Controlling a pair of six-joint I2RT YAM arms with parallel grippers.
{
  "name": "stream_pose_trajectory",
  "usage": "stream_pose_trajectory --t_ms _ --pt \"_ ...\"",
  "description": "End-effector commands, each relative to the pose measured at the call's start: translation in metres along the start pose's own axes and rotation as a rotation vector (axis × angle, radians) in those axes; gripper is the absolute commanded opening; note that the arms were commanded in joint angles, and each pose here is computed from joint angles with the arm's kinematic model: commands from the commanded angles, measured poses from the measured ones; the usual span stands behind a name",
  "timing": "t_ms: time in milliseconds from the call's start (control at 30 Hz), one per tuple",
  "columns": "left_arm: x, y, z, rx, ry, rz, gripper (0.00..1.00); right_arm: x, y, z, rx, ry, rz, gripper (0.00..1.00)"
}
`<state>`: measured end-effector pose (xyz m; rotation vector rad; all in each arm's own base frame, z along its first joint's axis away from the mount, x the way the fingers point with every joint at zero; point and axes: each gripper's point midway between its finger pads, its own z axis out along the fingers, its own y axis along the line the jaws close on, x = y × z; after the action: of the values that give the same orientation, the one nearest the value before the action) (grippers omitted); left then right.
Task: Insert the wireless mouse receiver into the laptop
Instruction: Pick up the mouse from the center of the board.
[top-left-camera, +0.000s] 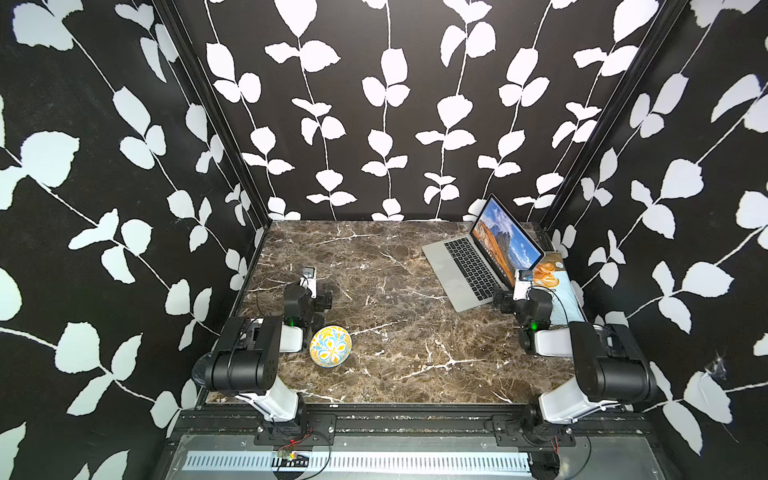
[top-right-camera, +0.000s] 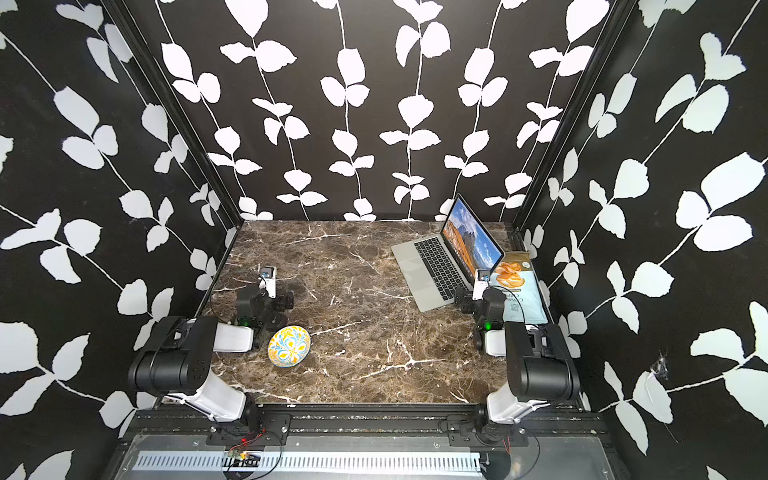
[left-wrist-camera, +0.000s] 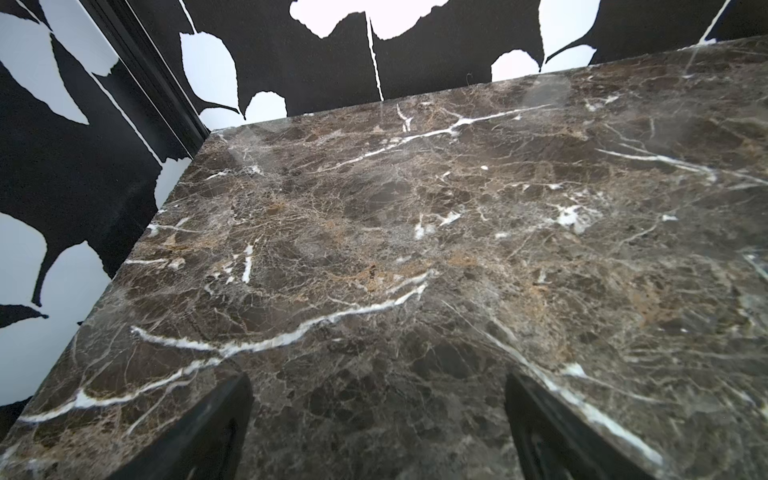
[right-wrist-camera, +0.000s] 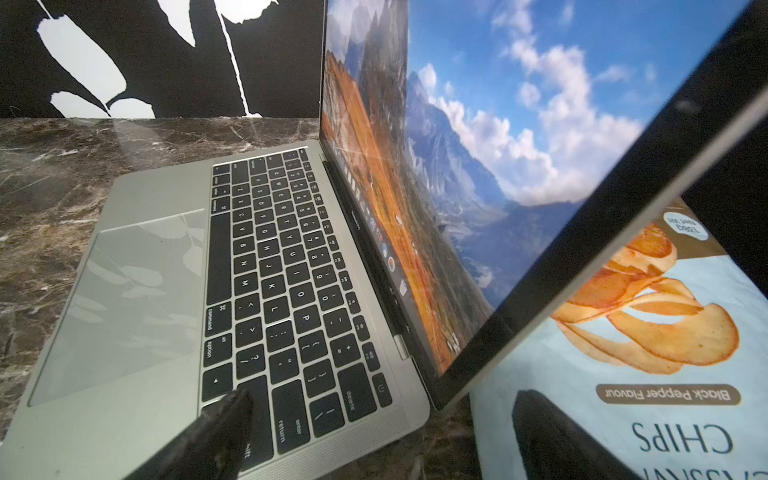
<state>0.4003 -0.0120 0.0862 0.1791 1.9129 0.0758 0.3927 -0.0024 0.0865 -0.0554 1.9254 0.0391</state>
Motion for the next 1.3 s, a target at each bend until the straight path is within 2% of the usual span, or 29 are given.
stream_pose_trajectory --t_ms 0,300,400,467,533,600,667,733,767,867,967,1033,1267 --pt "-0.014 0.001 0.000 0.006 -0.040 -0.004 0.98 -0.009 -0.001 -0.001 0.001 -0.040 -0.002 1.00" --pt "-0.014 0.001 0.000 0.007 -0.039 -0.008 0.98 -0.009 -0.002 -0.001 0.009 -0.035 -0.001 0.99" --pt "-0.020 0.011 -0.001 -0.044 -0.024 -0.025 0.98 -0.011 -0.011 -0.005 0.062 -0.054 0.020 0.99" --pt "-0.033 0.021 -0.010 -0.085 0.030 -0.045 0.98 -0.019 -0.010 -0.014 0.066 -0.079 0.017 0.99" --pt "-0.051 0.039 -0.030 -0.169 0.104 -0.158 0.98 -0.033 -0.006 -0.029 0.063 -0.091 -0.008 0.95" --pt "-0.055 0.047 -0.058 -0.227 0.193 -0.324 0.98 -0.048 0.003 -0.044 0.062 -0.056 0.000 0.96" --pt "-0.040 0.055 -0.092 -0.333 0.284 -0.514 0.98 -0.069 0.019 -0.061 -0.004 -0.013 0.091 0.95" --pt "-0.005 0.059 -0.131 -0.464 0.413 -0.668 0.99 -0.083 0.049 -0.079 -0.126 0.004 0.108 0.94" --pt "0.007 0.056 -0.143 -0.488 0.447 -0.721 0.99 -0.084 0.066 -0.087 -0.182 0.014 0.096 0.93" --pt "0.039 0.040 -0.162 -0.496 0.538 -0.872 0.98 -0.077 0.106 -0.104 -0.292 0.034 0.033 0.93" --pt "0.059 0.014 -0.161 -0.431 0.617 -1.033 0.98 -0.065 0.137 -0.111 -0.374 0.061 -0.009 0.93" --pt "0.064 0.003 -0.155 -0.408 0.653 -1.061 0.99 -0.058 0.153 -0.112 -0.411 0.082 -0.031 0.93" --pt "0.072 -0.012 -0.128 -0.384 0.715 -0.996 0.98 -0.033 0.178 -0.107 -0.409 0.203 -0.156 0.91"
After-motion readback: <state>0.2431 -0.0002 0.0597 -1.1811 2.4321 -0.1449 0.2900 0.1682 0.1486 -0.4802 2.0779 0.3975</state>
